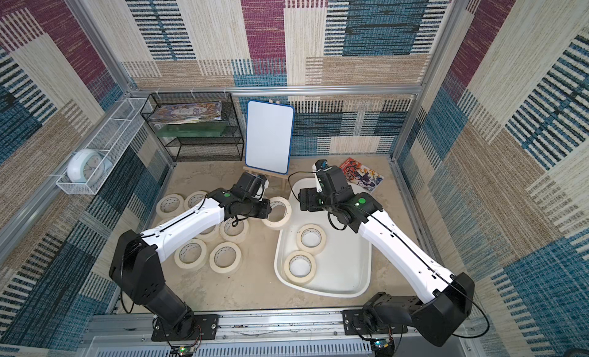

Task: Take out the art tape in the storage box
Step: Pick up the art tape from the storage box, then adjust the storage box at the center of the board.

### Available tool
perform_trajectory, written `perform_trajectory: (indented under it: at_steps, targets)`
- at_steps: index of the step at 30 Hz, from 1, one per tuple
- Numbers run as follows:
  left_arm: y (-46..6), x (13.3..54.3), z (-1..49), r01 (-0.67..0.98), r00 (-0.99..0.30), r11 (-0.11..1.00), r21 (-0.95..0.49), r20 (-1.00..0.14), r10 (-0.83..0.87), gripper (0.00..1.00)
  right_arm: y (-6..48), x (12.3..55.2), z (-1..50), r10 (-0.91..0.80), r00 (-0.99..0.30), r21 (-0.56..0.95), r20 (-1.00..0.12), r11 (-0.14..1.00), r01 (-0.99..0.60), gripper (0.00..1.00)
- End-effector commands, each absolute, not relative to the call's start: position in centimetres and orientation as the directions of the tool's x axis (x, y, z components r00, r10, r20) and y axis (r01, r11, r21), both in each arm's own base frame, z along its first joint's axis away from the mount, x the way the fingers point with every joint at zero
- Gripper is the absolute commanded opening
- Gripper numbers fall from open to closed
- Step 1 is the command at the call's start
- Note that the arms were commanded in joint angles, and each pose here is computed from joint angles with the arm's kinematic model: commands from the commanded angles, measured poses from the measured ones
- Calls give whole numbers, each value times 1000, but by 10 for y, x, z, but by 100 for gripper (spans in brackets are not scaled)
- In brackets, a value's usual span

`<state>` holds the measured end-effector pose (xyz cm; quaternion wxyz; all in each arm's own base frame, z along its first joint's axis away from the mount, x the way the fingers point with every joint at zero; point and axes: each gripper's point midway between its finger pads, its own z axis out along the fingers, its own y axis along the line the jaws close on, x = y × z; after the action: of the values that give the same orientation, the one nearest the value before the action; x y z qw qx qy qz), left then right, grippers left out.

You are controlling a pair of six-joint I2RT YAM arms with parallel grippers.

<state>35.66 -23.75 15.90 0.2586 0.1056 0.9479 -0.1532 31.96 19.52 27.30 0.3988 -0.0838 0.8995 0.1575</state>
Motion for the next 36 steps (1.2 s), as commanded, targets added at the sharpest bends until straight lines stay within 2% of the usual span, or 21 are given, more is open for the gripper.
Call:
perform_trajectory:
  at_steps: [1, 6, 9, 17, 23, 26, 31, 34, 36]
  targets:
    - [-204, 355, 161, 233, -839, 958, -169, -534, 110, 0, 174, 318, 258, -37, -693, 170, -720, 959, -228, 90]
    - [-150, 327, 151, 158, -853, 987, 4, -503, 139, 0, 170, 321, 238, -34, -716, 187, -697, 956, -227, 89]
    - [-140, 312, 134, 147, -873, 989, 22, -467, 140, 0, 173, 325, 231, -37, -723, 195, -690, 952, -234, 90]
    - [-157, 311, 82, 168, -907, 986, -5, -393, 152, 0, 175, 327, 206, -49, -755, 197, -654, 952, -232, 89]
    - [-193, 325, 75, 235, -894, 972, -22, -396, 208, 0, 163, 324, 206, -29, -753, 192, -657, 960, -204, 89]
    - [-218, 326, 72, 271, -892, 961, -56, -391, 229, 0, 161, 324, 202, -27, -758, 194, -651, 960, -200, 89]
    - [-265, 314, 69, 323, -897, 924, -204, -376, 231, 0, 160, 325, 193, -28, -770, 198, -638, 960, -199, 89]
    - [-267, 314, 75, 329, -889, 923, -200, -397, 230, 0, 161, 326, 185, -30, -780, 201, -625, 959, -198, 89]
    - [-255, 319, 79, 326, -877, 937, -124, -411, 251, 0, 160, 326, 173, -42, -795, 190, -605, 962, -195, 89]
